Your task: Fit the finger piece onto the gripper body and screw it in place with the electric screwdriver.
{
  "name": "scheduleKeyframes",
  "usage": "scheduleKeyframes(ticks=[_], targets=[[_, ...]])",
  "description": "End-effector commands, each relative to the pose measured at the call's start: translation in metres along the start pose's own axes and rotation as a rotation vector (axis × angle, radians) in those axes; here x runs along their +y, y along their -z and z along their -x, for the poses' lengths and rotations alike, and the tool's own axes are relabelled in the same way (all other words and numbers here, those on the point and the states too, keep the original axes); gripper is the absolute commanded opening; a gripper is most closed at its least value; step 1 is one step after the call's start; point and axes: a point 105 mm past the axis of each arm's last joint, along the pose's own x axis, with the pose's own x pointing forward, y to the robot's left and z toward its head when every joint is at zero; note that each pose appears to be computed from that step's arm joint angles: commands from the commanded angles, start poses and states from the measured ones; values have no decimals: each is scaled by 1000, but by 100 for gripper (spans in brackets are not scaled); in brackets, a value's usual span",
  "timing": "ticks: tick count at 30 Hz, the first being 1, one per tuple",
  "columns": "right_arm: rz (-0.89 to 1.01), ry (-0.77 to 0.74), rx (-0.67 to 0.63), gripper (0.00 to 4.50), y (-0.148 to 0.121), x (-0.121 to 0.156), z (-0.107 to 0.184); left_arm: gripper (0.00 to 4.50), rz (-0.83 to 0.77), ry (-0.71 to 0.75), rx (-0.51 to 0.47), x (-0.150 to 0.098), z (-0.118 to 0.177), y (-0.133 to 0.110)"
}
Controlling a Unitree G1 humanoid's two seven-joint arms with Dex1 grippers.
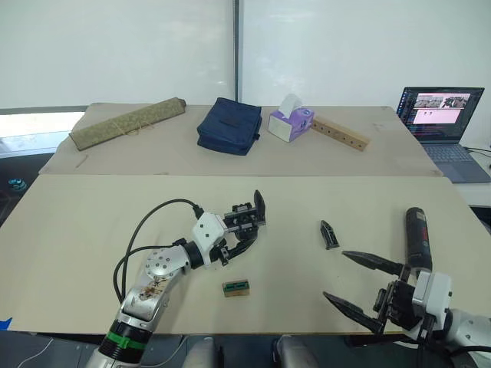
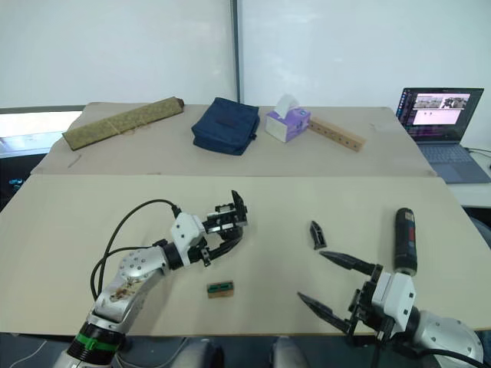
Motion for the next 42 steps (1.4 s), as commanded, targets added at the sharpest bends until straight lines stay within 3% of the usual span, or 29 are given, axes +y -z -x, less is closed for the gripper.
scheduleKeyframes(ticks=[1, 13, 24, 28, 29, 35, 39, 42], targets=[[79, 7, -28, 450, -15, -2, 2, 231, -60, 20, -61, -3, -4, -14], [77, 27, -15, 450, -13, 2, 6, 231, 15, 16, 45, 1, 6, 28], [84, 25, -9, 450, -13, -1, 6, 231, 49, 32, 91, 2, 15, 45], [83, 20, -7, 450, -12, 0, 7, 429, 57, 55, 67, 7, 23, 40], [83, 19, -7, 450, -12, 0, 7, 446, 55, 61, 65, 9, 26, 39], [82, 8, 2, 450, -11, 0, 9, 446, 71, 189, 72, 13, 47, 39], [86, 10, 4, 450, -11, -2, 10, 446, 76, 236, 62, 28, 48, 35], [82, 9, 4, 450, -10, -1, 9, 446, 40, 384, 110, 29, 46, 40]])
